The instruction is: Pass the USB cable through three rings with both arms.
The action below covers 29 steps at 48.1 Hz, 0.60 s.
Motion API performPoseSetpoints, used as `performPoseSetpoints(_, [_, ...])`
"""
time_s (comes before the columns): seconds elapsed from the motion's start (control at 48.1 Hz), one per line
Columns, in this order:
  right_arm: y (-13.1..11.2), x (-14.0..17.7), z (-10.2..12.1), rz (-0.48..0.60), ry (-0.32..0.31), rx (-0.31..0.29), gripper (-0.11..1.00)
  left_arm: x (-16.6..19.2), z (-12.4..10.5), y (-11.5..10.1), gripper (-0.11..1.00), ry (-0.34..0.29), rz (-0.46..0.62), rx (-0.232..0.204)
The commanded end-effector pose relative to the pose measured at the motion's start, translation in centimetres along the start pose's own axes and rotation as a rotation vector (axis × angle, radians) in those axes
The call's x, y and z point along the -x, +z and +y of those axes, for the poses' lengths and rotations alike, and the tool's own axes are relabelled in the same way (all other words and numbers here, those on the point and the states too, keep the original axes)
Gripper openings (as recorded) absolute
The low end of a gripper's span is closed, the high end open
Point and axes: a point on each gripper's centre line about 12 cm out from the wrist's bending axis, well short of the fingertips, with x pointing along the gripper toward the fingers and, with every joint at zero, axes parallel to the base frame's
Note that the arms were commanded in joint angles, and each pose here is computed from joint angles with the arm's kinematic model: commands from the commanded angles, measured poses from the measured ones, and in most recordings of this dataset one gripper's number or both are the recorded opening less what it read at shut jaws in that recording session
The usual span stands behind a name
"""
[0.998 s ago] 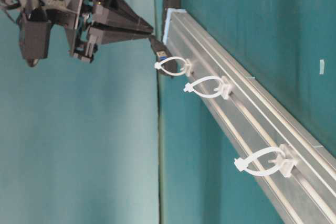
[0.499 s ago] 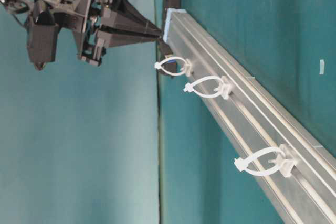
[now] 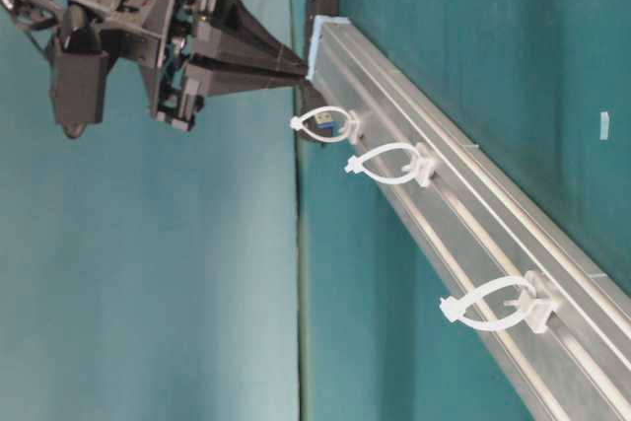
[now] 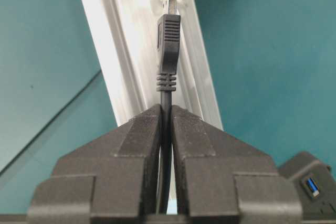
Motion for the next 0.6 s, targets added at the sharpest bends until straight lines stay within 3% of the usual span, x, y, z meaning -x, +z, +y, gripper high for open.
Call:
performPoseSetpoints(0.0, [0.5, -0.5, 0.0, -0.006, 0.002, 0.018, 0.07, -0.3, 0.0, 1.0, -0.01, 0.002, -0.022, -0.003])
performPoseSetpoints(0.333, [1.5, -1.0, 0.1, -0.023, 0.004, 0.027, 0.07, -0.4, 0.0, 0.9, -0.01, 0.002, -0.019, 0.006])
performPoseSetpoints(0.582, [2.3, -1.2, 0.3, -0.052, 0.008, 0.015, 0.07, -2.0, 0.2, -0.3, -0.01, 0.010, 0.023, 0.141])
